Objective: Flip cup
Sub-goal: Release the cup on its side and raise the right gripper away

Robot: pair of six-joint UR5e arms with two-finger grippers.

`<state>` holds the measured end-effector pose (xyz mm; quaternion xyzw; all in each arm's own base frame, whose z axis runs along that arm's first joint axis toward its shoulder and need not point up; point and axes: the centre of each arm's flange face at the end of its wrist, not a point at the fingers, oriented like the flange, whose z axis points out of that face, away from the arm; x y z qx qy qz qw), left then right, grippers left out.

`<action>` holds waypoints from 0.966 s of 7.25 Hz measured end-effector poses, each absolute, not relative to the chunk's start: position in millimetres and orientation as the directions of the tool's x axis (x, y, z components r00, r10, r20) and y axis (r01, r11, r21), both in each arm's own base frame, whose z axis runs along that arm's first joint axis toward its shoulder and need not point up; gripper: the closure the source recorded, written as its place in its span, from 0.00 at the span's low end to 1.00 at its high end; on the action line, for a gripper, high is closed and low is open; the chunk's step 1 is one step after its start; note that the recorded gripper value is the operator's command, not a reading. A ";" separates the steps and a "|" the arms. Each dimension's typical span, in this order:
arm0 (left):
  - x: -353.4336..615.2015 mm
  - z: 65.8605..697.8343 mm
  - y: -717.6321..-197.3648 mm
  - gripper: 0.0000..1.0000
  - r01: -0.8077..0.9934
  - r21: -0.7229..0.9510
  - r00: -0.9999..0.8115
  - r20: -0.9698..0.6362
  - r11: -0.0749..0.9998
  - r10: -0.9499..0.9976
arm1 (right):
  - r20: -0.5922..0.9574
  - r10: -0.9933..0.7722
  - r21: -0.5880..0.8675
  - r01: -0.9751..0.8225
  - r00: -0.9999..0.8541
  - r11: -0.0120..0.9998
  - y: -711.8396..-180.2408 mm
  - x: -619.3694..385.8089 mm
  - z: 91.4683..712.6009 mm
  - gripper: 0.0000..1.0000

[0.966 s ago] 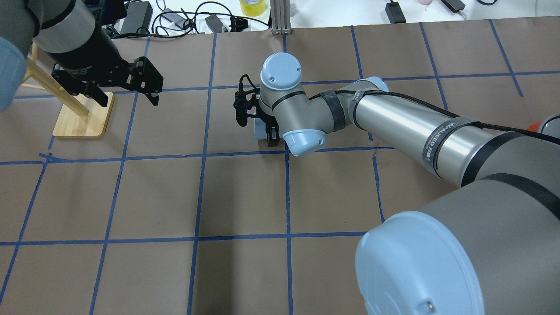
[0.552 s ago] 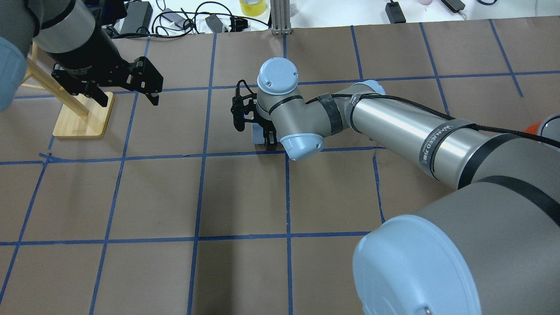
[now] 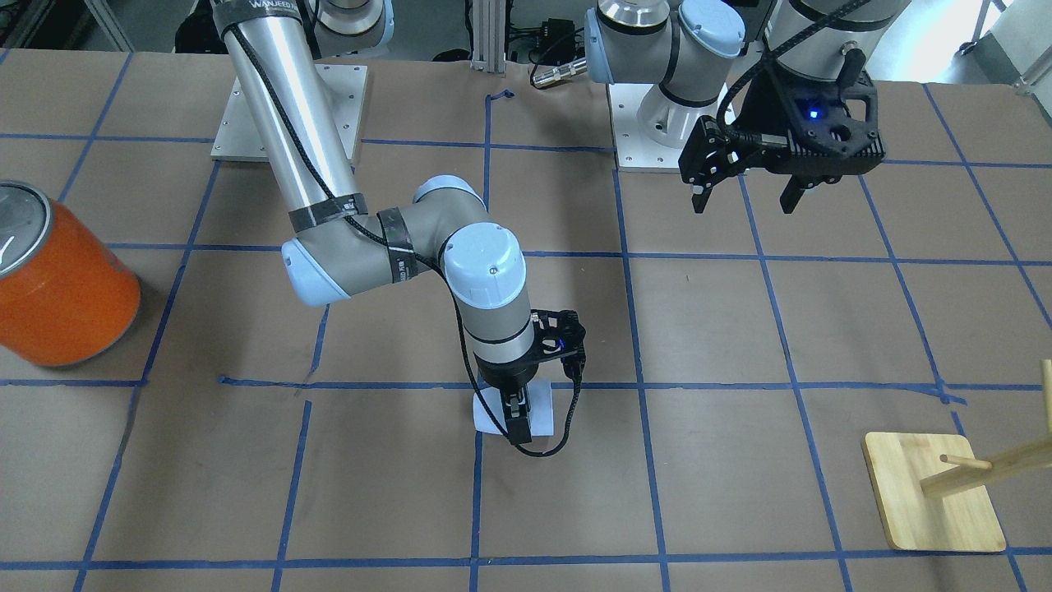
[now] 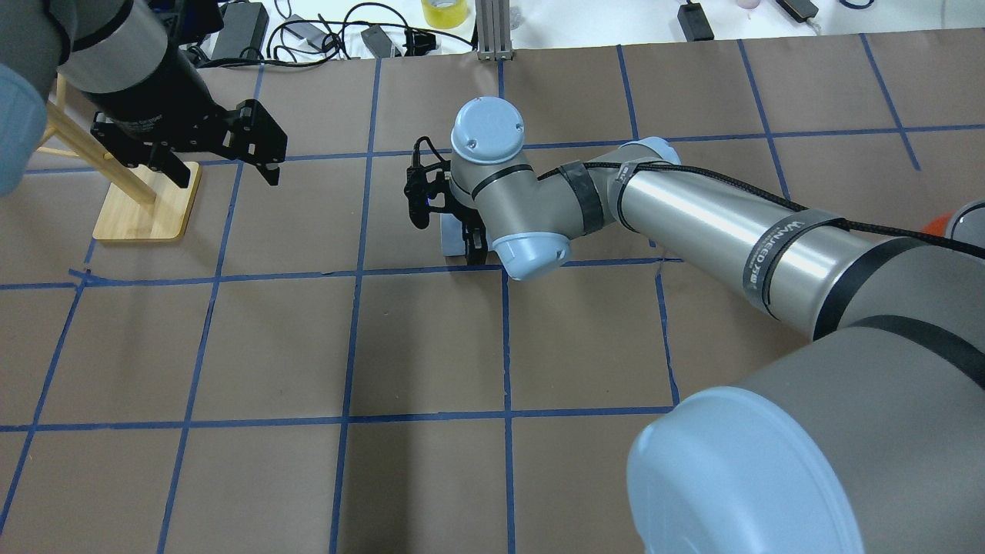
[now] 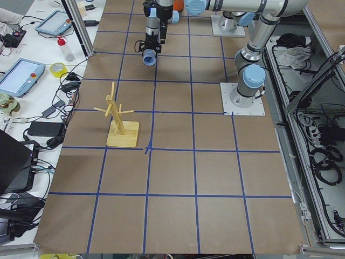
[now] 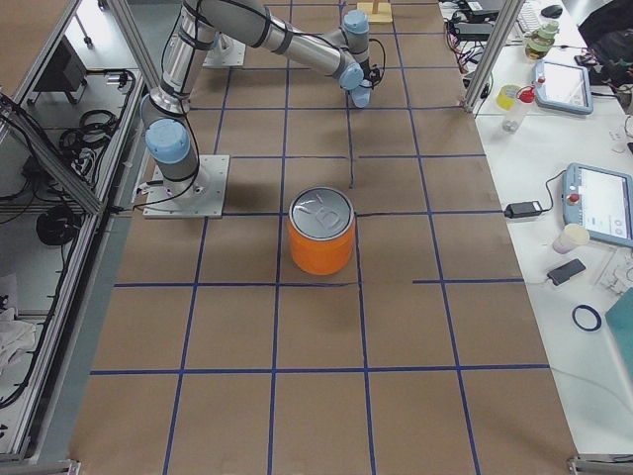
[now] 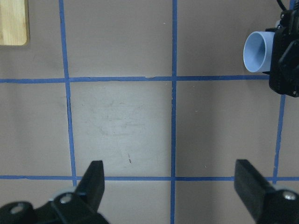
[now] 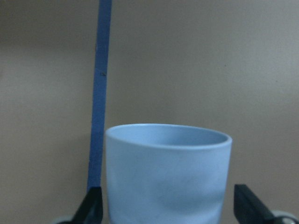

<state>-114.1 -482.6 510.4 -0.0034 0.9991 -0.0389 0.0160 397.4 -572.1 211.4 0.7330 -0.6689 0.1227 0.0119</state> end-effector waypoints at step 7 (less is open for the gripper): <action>-114.9 467.7 -494.8 0.00 -0.033 -0.014 -0.991 0.133 0.999 -0.031 | 0.151 -0.845 -0.184 -0.855 -0.512 0.485 -524.3 173.6 487.6 0.00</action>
